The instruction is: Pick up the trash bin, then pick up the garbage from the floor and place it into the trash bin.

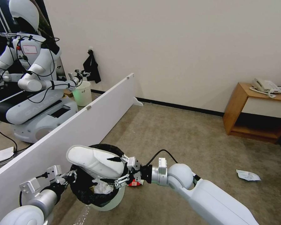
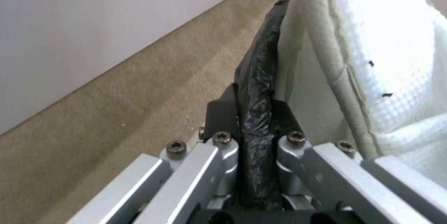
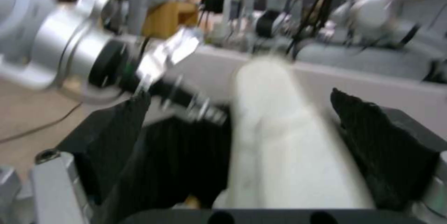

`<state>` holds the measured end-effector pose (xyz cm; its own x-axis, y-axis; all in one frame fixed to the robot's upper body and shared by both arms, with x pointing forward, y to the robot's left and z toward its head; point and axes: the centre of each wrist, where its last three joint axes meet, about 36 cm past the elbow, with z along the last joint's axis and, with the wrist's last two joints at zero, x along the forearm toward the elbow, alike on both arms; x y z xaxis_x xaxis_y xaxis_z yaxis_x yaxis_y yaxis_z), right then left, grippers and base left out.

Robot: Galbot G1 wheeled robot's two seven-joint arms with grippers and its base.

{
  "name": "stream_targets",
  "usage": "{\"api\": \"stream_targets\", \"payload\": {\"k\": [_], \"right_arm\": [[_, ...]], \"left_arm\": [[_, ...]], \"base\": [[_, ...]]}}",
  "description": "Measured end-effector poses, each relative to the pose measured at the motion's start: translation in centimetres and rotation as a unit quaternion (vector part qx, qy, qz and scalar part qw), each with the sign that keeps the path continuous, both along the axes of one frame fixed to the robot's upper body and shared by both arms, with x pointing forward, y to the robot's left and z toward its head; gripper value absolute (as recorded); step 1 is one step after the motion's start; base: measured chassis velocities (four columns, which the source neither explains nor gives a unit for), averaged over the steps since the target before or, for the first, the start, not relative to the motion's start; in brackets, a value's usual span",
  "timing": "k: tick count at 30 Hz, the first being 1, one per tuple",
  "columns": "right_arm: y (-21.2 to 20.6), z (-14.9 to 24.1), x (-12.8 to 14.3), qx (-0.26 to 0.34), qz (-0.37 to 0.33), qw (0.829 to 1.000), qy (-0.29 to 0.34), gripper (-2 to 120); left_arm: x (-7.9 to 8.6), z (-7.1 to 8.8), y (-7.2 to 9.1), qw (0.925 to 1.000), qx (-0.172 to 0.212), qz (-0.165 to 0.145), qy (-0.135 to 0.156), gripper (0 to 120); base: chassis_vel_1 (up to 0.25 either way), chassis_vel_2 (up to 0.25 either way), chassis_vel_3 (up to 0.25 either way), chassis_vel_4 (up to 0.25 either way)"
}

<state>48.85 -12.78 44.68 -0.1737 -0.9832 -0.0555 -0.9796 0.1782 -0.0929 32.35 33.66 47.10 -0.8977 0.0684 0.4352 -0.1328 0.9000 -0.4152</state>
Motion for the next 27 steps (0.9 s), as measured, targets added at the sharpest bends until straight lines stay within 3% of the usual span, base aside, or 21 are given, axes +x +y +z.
{"api": "stream_targets", "payload": {"k": [5,7,13,15,16,18,19,20,21,24,27], "right_arm": [[-0.1,2.8,0.8,0.042,-0.032,0.998,-0.023,100],[-0.8,6.7,1.9,0.104,-0.117,0.987,-0.041,100],[-2.7,9.1,2.8,0.121,-0.228,0.966,-0.026,100],[-3.9,9.3,2.6,0.089,-0.31,0.947,0.012,100],[-3.9,9.3,2.6,0.089,-0.31,0.947,0.012,100],[-4.0,8.9,2.1,0.056,-0.382,0.921,0.052,100],[-4.0,8.9,2.1,0.056,-0.382,0.921,0.052,100],[-3.6,8.8,1.8,0.042,-0.421,0.902,0.083,100],[-3.6,8.8,1.8,0.042,-0.421,0.902,0.083,100],[-2.4,7.8,1.3,-0.01,-0.498,0.851,0.163,100],[-2.1,7.4,1.1,-0.03,-0.511,0.839,0.183,100]], "left_arm": [[0.0,0.0,0.1,1.0,0.0,0.003,-0.002,4],[0.0,0.1,0.2,1.0,-0.001,0.006,-0.004,4],[0.0,0.1,0.2,0.9999,-0.003,0.01,-0.009,4],[0.0,0.0,0.2,0.9999,-0.002,0.011,-0.01,4],[0.0,0.0,0.2,0.9999,-0.002,0.011,-0.01,4],[0.0,0.2,0.1,0.9999,0.0,0.01,-0.011,4],[0.0,0.2,0.1,0.9999,0.0,0.01,-0.011,4],[-0.1,0.3,0.1,0.9999,0.0,0.009,-0.014,4],[-0.1,0.3,0.1,0.9999,0.0,0.009,-0.014,4],[-0.2,0.5,0.0,0.9998,0.001,0.01,-0.016,4],[-0.3,0.5,0.0,0.9998,0.0,0.01,-0.016,4]], "base": [[0.0,0.0,0.0,0.0],[0.0,0.0,0.0,0.0],[0.0,0.0,0.0,0.0],[0.0,0.0,0.0,0.0],[0.0,0.0,0.0,0.0],[0.0,0.0,0.0,0.0],[0.0,0.0,0.0,0.0],[0.0,0.0,0.0,0.0],[0.0,0.0,0.0,0.0],[0.0,0.0,0.0,0.0],[0.0,0.0,0.0,0.0]]}}
